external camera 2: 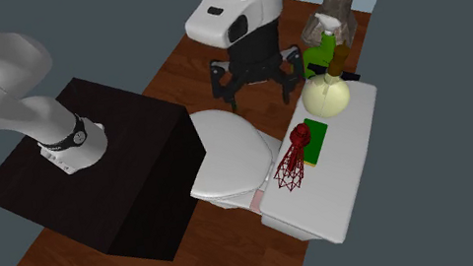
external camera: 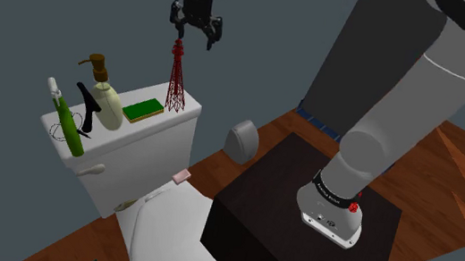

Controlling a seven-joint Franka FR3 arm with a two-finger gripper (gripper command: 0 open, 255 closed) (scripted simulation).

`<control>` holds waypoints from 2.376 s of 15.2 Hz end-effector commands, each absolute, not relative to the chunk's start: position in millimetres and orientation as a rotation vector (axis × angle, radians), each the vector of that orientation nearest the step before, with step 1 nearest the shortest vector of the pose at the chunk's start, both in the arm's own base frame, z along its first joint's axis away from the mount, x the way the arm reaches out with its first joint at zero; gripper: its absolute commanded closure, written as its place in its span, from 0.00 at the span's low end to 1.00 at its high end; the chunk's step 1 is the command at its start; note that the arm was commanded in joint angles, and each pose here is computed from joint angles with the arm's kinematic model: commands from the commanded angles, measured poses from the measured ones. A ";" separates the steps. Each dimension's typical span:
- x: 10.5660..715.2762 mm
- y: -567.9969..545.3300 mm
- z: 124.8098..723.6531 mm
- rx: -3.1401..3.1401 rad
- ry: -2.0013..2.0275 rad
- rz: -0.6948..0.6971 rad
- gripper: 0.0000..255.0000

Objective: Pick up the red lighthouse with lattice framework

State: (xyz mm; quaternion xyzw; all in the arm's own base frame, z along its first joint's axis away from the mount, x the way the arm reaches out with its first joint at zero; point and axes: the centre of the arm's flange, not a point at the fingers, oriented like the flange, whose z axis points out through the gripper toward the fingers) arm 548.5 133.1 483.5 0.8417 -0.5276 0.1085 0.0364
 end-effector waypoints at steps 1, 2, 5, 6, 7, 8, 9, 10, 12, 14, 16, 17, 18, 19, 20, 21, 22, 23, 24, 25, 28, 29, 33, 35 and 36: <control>572.9 134.2 481.2 2.512 -1.730 0.362 0.00; 585.5 133.7 479.9 2.477 -1.779 0.374 0.00; 623.1 129.5 477.1 2.365 -1.922 0.412 0.00; 628.4 128.5 476.7 2.348 -1.942 0.417 0.00; 628.4 128.5 471.5 2.348 -1.942 0.417 0.00; 628.4 128.5 466.2 2.348 -1.942 0.417 0.00; 628.4 128.5 460.9 2.348 -1.942 0.417 0.00; 628.4 128.5 455.6 2.348 -1.942 0.417 0.00; 628.4 128.5 445.1 2.348 -1.942 0.417 0.00; 628.4 128.5 436.7 2.348 -1.942 0.417 0.00; 629.1 128.6 435.8 2.348 -1.942 0.417 1.00; 629.0 128.7 435.5 2.348 -1.942 0.417 1.00; 629.1 128.8 435.5 2.348 -1.942 0.417 1.00; 629.1 128.8 435.5 2.348 -1.942 0.417 1.00; 629.0 128.6 435.5 2.348 -1.942 0.417 1.00; 629.1 128.6 435.4 2.348 -1.942 0.417 1.00; 628.9 128.4 435.4 2.348 -1.942 0.417 1.00; 628.7 128.5 435.4 2.348 -1.942 0.417 1.00; 628.9 128.5 435.5 2.348 -1.942 0.417 1.00; 628.4 128.5 436.7 2.348 -1.942 0.417 1.00; 628.4 128.5 452.6 2.348 -1.942 0.417 1.00; 628.4 128.5 457.9 2.348 -1.942 0.417 1.00; 628.4 128.5 479.0 2.348 -1.942 0.417 1.00; 628.4 128.5 489.6 2.348 -1.942 0.417 1.00; 628.4 128.5 494.8 2.348 -1.942 0.417 1.00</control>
